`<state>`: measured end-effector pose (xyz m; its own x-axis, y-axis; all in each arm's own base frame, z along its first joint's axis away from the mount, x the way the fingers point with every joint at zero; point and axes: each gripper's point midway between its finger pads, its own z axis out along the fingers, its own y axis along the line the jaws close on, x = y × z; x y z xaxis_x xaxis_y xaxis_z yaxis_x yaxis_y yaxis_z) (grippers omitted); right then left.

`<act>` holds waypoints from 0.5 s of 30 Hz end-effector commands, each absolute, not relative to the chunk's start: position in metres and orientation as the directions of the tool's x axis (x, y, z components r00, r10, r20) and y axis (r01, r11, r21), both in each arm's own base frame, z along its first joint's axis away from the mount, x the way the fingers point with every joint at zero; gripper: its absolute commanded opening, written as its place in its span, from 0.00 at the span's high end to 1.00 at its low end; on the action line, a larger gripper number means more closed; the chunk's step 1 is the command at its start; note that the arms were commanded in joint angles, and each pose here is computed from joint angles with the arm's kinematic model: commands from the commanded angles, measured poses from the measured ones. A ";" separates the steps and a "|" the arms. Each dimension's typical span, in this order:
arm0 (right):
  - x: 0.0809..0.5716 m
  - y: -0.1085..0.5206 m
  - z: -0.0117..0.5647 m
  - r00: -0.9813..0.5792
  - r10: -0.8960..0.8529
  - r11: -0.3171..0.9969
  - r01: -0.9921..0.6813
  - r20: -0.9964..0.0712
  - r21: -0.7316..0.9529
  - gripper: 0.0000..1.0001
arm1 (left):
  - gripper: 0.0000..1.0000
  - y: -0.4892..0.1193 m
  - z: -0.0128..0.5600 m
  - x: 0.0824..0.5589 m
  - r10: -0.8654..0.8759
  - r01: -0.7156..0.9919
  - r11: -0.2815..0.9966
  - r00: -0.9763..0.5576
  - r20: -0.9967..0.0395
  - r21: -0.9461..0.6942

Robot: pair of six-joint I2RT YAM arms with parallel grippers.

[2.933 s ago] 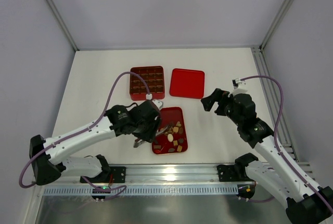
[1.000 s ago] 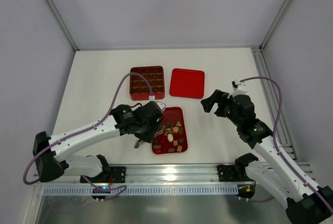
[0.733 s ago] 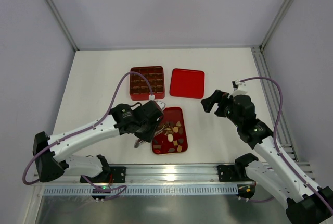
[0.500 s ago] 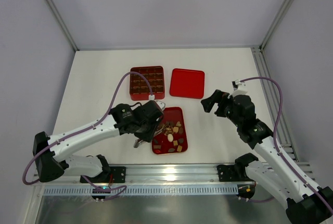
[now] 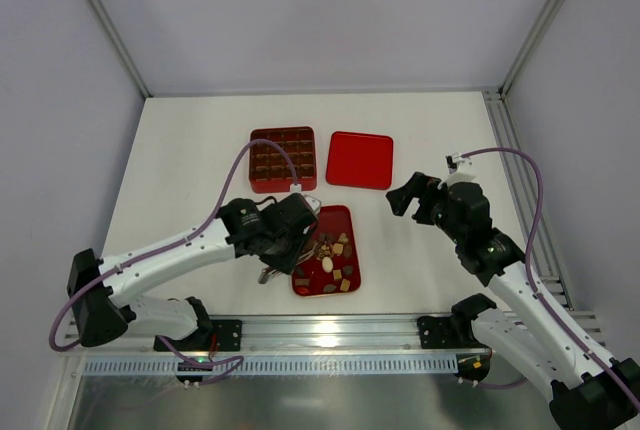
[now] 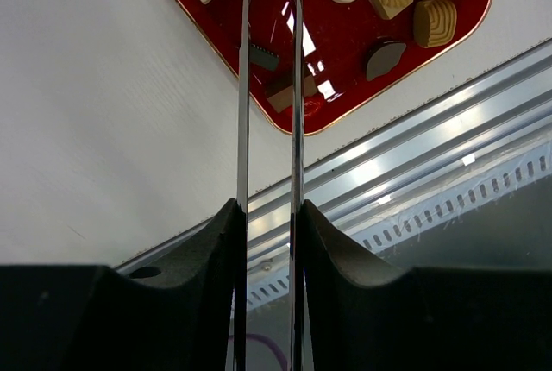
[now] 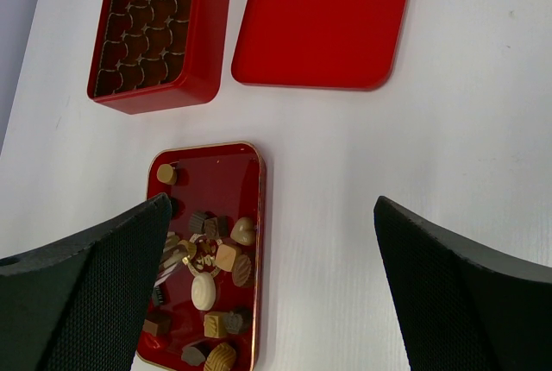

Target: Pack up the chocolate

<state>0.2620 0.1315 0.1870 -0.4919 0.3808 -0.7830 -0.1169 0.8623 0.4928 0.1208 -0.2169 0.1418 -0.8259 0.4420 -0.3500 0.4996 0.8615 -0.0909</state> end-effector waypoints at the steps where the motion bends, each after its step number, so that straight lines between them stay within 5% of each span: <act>1: 0.266 0.133 0.199 -0.458 0.394 0.854 -0.139 -0.797 0.502 0.00 | 0.67 -0.223 0.143 0.120 0.452 0.517 0.849 -0.817 -0.359 -0.108; 15: 0.265 0.132 0.196 -0.460 0.393 0.856 -0.134 -0.796 0.499 0.00 | 0.62 -0.228 0.138 0.125 0.461 0.523 0.847 -0.813 -0.357 -0.096</act>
